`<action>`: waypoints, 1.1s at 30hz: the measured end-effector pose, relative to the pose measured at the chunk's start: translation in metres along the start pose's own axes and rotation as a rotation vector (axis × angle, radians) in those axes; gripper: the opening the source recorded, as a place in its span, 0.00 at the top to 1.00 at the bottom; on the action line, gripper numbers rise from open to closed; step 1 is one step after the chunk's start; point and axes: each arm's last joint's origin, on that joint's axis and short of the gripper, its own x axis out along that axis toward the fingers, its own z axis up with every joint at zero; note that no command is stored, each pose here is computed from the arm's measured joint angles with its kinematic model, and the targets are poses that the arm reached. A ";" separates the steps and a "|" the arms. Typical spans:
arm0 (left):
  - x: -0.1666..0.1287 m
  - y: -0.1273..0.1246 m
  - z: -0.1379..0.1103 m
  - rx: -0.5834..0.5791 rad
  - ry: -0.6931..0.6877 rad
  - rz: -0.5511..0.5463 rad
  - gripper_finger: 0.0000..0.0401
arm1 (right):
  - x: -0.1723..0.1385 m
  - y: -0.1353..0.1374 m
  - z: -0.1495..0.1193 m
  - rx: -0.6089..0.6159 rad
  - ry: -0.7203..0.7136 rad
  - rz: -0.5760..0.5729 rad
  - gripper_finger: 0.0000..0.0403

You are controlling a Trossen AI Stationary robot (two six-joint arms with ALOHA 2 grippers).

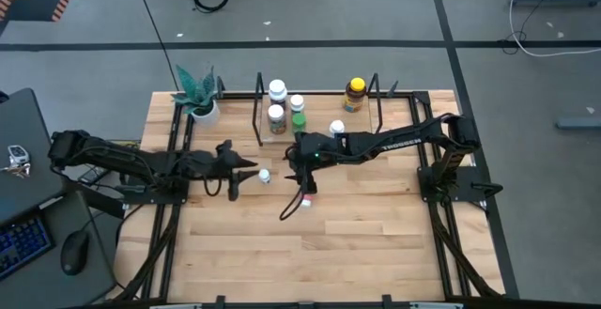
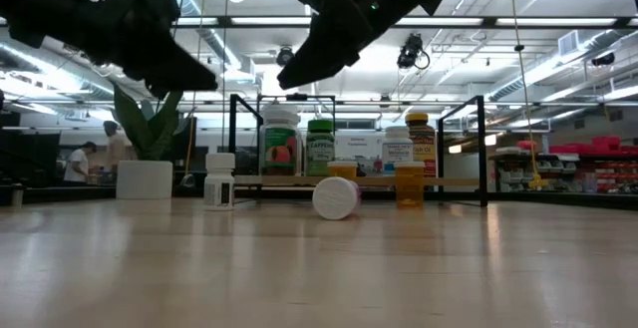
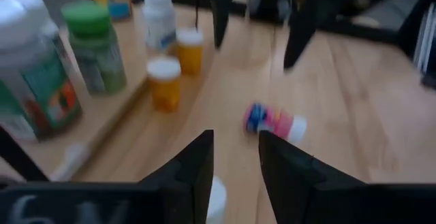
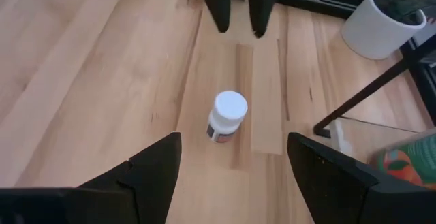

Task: Pick and place medicine bottles onto shelf by color
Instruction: Put the small white pill bottle on the shelf

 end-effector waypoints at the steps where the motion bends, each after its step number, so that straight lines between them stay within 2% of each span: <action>1: 0.000 0.000 0.002 0.004 -0.025 -0.002 0.70 | 0.000 0.000 0.000 0.005 -0.002 0.000 0.32; 5: 0.000 -0.002 0.007 -0.010 -0.072 -0.013 0.71 | 0.004 0.005 -0.002 0.017 0.013 0.012 0.32; 9: 0.000 -0.001 0.007 -0.007 -0.065 -0.012 0.70 | 0.016 0.027 -0.012 0.017 0.066 0.058 0.32; 13: 0.000 -0.001 0.006 0.020 -0.061 -0.009 0.68 | 0.020 0.058 -0.015 -0.059 0.109 0.044 0.32; 18: 0.000 -0.001 0.006 0.089 -0.059 -0.007 0.67 | 0.016 0.081 -0.013 -0.118 0.104 0.045 0.32; 24: 0.000 -0.001 0.006 0.200 -0.059 -0.004 0.69 | 0.015 0.086 -0.014 -0.135 0.118 0.058 0.32; 33: 0.000 0.000 0.005 0.211 -0.044 0.001 0.67 | 0.015 0.085 -0.016 -0.010 0.146 0.001 0.32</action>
